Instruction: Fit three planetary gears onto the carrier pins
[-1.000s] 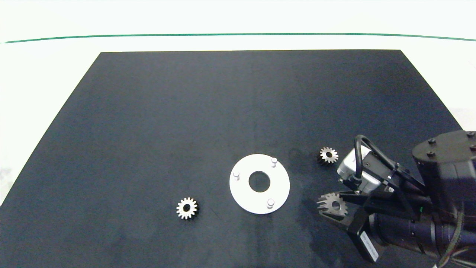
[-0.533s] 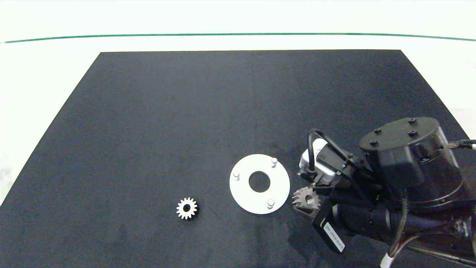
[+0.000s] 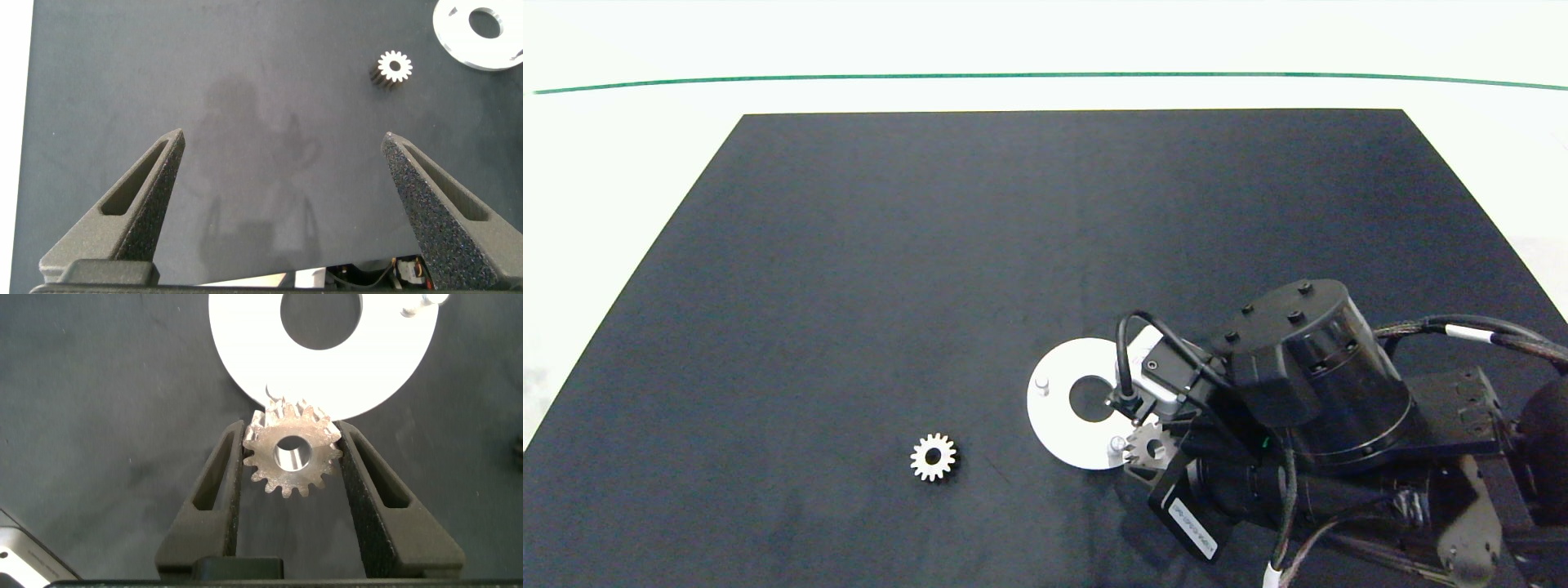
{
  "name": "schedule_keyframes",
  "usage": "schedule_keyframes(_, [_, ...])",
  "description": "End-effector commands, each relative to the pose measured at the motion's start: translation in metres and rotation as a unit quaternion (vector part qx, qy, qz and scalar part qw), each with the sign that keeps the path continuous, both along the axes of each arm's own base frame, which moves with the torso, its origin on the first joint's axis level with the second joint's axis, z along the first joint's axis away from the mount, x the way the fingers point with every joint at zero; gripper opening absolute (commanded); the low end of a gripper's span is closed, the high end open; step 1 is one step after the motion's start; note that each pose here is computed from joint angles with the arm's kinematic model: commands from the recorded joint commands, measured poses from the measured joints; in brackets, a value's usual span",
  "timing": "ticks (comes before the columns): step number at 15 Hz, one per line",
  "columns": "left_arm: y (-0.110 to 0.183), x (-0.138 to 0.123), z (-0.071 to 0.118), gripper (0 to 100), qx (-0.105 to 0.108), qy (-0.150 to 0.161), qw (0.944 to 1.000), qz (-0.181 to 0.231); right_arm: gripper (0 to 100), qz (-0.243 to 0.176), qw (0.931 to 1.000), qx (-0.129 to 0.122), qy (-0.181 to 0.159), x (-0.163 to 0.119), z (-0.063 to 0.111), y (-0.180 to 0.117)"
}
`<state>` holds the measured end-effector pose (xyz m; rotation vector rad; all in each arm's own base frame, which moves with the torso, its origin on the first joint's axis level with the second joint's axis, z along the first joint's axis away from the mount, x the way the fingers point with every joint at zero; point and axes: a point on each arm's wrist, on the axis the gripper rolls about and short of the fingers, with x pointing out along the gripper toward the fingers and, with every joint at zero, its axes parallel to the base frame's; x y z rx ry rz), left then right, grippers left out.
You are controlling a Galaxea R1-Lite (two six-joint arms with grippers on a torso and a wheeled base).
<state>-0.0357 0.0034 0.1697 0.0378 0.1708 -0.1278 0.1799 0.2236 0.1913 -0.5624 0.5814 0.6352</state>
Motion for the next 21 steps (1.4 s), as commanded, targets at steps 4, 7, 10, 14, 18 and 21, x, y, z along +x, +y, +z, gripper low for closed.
schedule_keyframes(4, [0.0,-0.001,0.002,100,0.0,-0.003,1.0,0.0,25,0.001,1.0,-0.005,0.003,0.007,-0.005,0.01])
schedule_keyframes(7, [0.0,-0.001,0.002,100,0.0,-0.003,1.0,0.0,25,0.0,1.0,-0.002,0.001,0.011,-0.003,0.014])
schedule_keyframes(10, [0.0,-0.002,0.003,100,-0.001,-0.007,1.0,0.0,25,0.0,1.0,-0.004,0.002,0.013,-0.005,0.017])
schedule_keyframes(14, [0.0,-0.002,0.003,100,0.0,-0.007,1.0,0.0,25,0.0,1.0,-0.005,0.003,0.015,-0.007,0.02])
schedule_keyframes(18, [0.0,-0.002,0.003,100,-0.001,-0.007,1.0,-0.001,25,-0.001,1.0,-0.006,0.004,0.02,-0.009,0.025])
schedule_keyframes(21, [0.0,-0.002,0.003,100,-0.001,-0.007,1.0,-0.001,25,-0.001,1.0,-0.007,0.006,0.021,-0.011,0.027])
